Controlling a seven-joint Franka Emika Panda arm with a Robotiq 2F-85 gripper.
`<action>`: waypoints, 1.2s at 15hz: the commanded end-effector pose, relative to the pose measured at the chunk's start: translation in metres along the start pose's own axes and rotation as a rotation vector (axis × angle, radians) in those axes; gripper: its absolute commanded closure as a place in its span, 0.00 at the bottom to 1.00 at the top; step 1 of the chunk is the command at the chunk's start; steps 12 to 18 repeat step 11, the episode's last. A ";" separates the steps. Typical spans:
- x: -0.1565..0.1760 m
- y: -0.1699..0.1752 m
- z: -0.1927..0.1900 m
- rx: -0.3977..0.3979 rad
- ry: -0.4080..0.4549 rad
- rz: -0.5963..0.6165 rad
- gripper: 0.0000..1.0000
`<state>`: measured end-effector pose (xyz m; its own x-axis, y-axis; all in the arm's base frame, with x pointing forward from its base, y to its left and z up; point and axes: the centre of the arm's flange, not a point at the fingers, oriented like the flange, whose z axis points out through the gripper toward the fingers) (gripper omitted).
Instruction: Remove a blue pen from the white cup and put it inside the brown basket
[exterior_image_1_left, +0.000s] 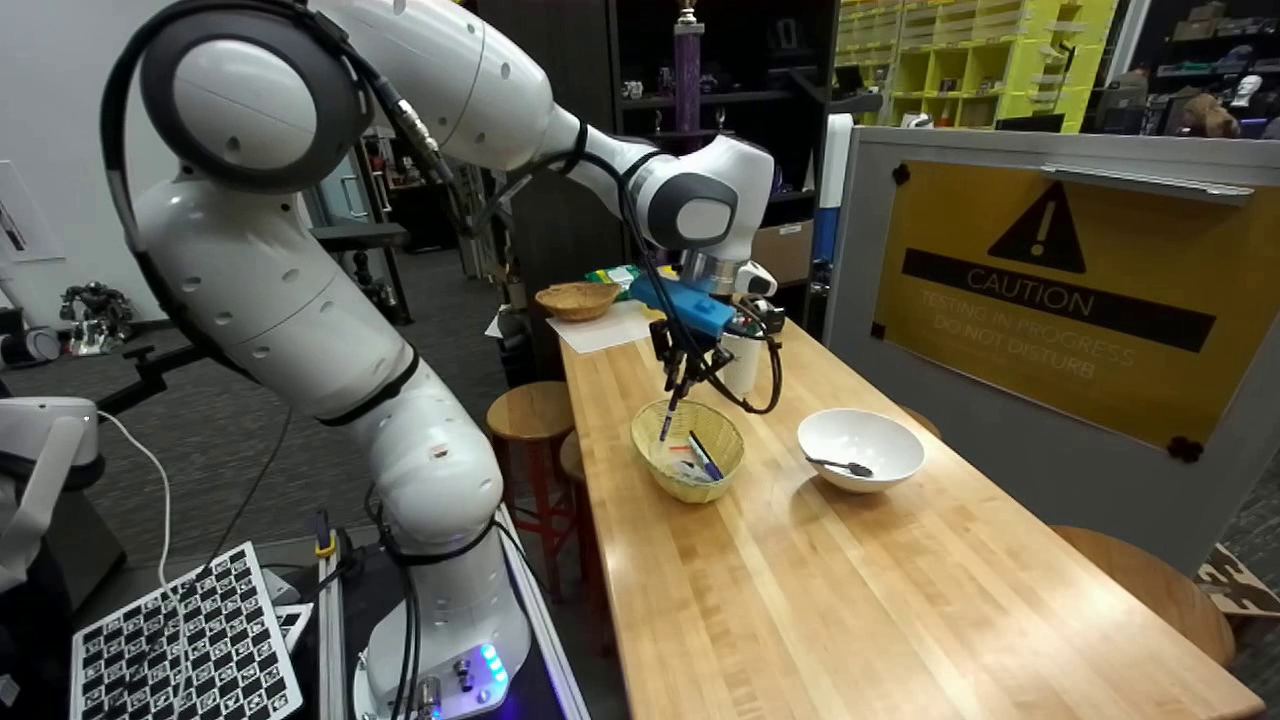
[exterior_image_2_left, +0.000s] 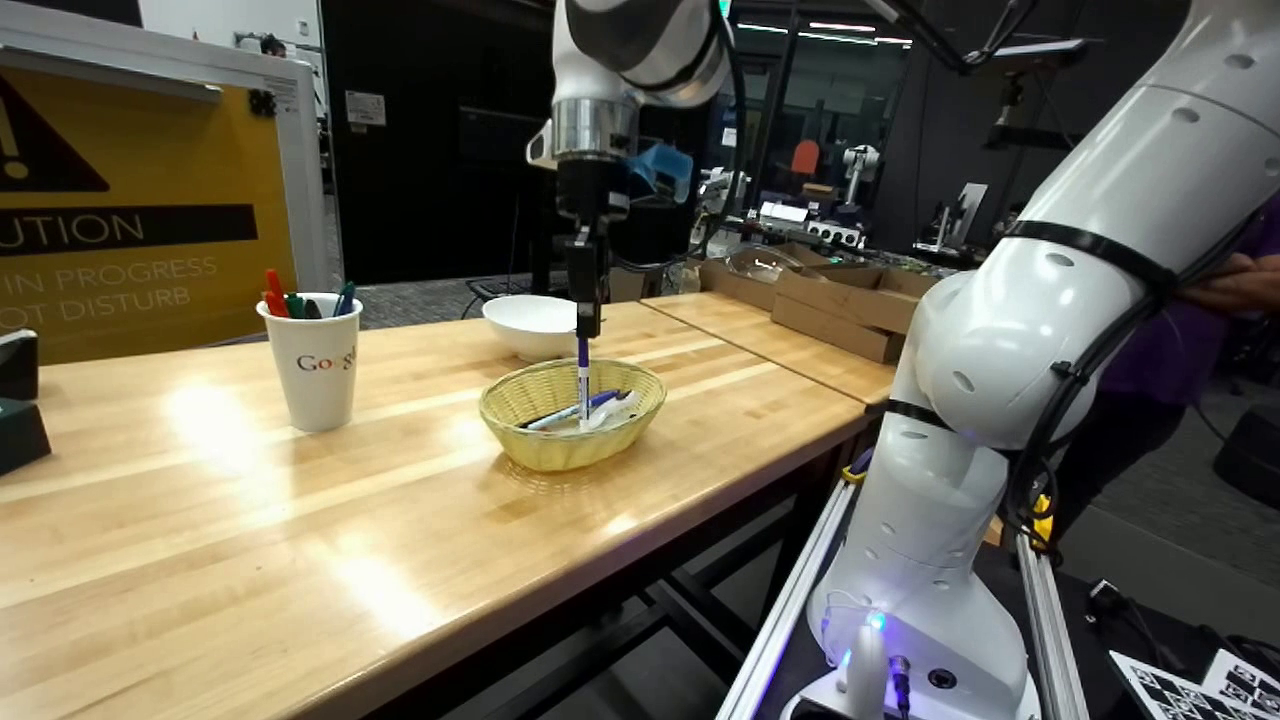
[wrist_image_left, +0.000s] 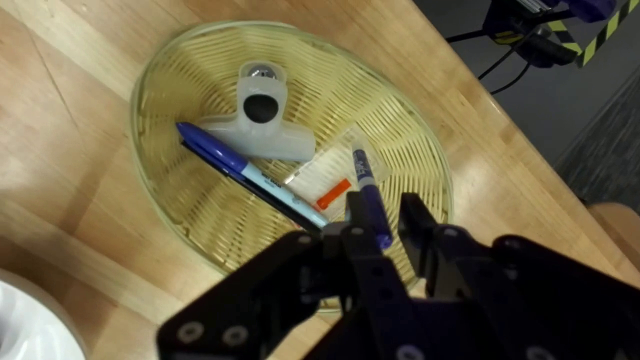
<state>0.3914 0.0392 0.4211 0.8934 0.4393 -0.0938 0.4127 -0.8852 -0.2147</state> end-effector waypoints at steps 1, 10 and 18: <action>-0.010 -0.005 0.005 -0.010 0.072 0.006 0.47; -0.003 -0.002 0.002 -0.035 0.076 -0.008 0.33; -0.003 -0.002 0.002 -0.035 0.076 -0.008 0.33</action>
